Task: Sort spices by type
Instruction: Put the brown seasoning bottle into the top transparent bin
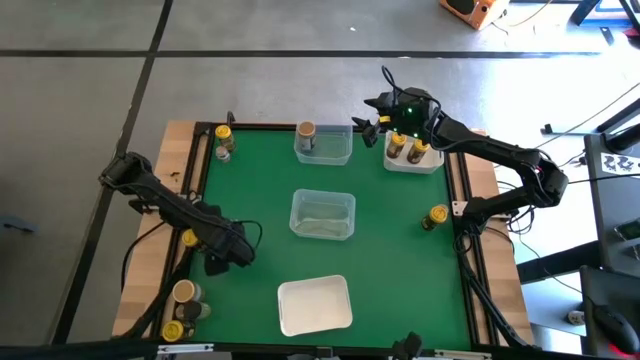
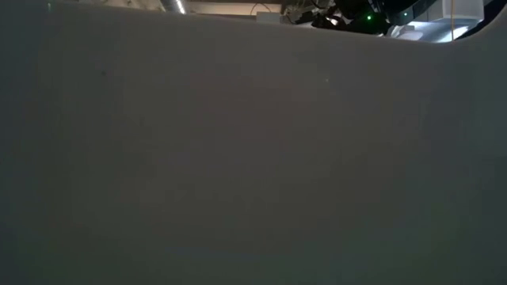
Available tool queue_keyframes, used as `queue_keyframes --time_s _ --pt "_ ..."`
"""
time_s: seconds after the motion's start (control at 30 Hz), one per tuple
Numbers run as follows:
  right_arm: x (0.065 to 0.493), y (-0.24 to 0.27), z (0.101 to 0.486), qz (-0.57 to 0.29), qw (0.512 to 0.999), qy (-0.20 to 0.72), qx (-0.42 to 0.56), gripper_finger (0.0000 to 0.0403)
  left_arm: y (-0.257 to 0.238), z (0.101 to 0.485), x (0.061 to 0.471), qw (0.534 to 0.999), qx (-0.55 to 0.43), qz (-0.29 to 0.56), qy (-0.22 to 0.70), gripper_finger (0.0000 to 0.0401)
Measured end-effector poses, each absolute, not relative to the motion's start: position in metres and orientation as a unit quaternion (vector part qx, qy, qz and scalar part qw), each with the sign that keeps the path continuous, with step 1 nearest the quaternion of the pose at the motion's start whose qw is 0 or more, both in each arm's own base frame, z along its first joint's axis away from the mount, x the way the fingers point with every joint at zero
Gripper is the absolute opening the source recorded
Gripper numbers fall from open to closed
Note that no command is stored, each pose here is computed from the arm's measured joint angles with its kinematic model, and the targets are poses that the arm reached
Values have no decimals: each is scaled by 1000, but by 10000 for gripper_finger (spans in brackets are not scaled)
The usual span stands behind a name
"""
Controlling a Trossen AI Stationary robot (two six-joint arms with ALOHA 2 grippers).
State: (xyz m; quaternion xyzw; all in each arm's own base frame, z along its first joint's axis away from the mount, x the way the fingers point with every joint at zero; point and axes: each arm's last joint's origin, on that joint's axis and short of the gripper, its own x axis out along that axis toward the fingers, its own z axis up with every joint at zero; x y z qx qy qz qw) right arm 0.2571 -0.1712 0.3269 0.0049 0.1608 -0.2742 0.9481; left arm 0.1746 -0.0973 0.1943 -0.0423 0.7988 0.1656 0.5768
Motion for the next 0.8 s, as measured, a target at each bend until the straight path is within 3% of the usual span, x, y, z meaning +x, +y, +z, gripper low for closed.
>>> queue_keyframes --time_s 0.13,0.47,0.8 --pt "257 -171 327 -274 948 161 5 319 -95 195 177 579 -61 177 794 277" --pt "257 -171 327 -274 948 161 6 319 -75 207 197 595 -106 211 768 283" --pt "257 -171 327 -274 948 161 7 319 -44 246 230 647 -161 230 709 279"
